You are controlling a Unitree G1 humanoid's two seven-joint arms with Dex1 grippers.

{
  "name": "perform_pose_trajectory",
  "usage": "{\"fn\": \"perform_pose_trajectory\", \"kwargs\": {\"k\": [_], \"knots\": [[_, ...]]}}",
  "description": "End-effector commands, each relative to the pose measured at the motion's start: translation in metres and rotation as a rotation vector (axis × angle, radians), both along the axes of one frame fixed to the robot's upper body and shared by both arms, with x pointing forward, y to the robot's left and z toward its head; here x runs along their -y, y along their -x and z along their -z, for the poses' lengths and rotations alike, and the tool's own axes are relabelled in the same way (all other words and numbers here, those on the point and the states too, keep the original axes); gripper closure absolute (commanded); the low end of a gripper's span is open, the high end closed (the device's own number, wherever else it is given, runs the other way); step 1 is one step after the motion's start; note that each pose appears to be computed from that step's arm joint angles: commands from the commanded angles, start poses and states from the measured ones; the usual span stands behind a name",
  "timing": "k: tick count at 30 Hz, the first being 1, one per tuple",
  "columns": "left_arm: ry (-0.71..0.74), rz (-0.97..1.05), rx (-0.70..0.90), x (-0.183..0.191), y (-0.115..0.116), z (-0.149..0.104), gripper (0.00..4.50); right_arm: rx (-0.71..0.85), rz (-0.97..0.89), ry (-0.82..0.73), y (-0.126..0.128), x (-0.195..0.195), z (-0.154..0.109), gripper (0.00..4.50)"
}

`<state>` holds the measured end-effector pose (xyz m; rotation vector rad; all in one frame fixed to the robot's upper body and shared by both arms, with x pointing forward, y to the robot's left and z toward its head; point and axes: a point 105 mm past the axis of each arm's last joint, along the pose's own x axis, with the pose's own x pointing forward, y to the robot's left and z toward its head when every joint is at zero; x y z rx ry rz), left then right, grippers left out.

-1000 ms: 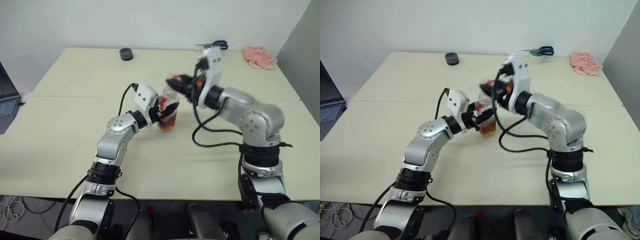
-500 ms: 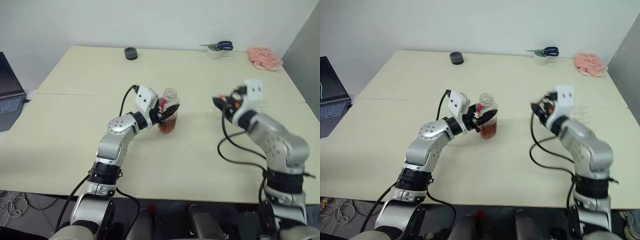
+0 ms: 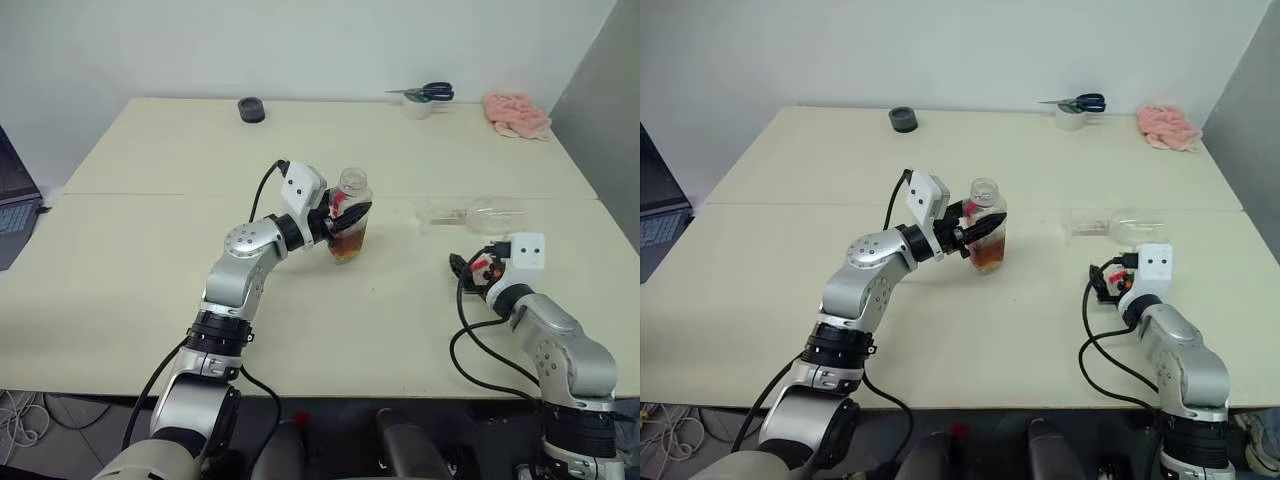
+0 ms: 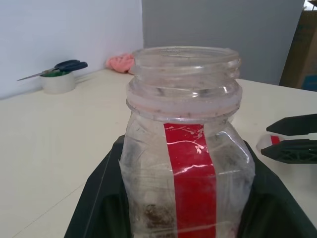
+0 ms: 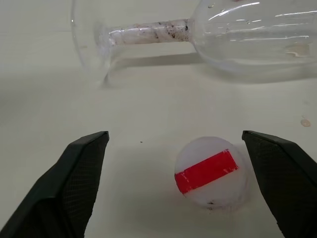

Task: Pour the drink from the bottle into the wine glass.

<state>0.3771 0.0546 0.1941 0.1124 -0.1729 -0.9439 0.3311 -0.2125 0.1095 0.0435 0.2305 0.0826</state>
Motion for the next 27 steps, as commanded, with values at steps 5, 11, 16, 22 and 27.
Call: {"fn": "perform_pose_trajectory", "kwargs": {"k": [5,11,16,22,27], "knots": [[0.005,-0.039,0.077,-0.012,-0.006,-0.019,2.61,0.05,-0.071,0.073,0.002,-0.002,-0.021,0.0],[0.066,-0.197,0.073,-0.051,-0.022,-0.03,2.61,0.141,-0.305,0.182,0.008,-0.028,-0.077,0.0],[0.093,-0.352,0.076,-0.088,-0.032,-0.036,2.61,0.197,-0.73,0.181,0.022,-0.106,-0.104,0.0],[0.102,-0.586,0.06,-0.141,-0.042,-0.031,2.61,0.264,-1.007,0.139,0.016,-0.189,-0.111,0.0],[0.113,-0.719,0.089,-0.169,-0.041,-0.034,2.61,0.29,-1.056,0.127,0.005,-0.222,-0.11,0.0]]}}
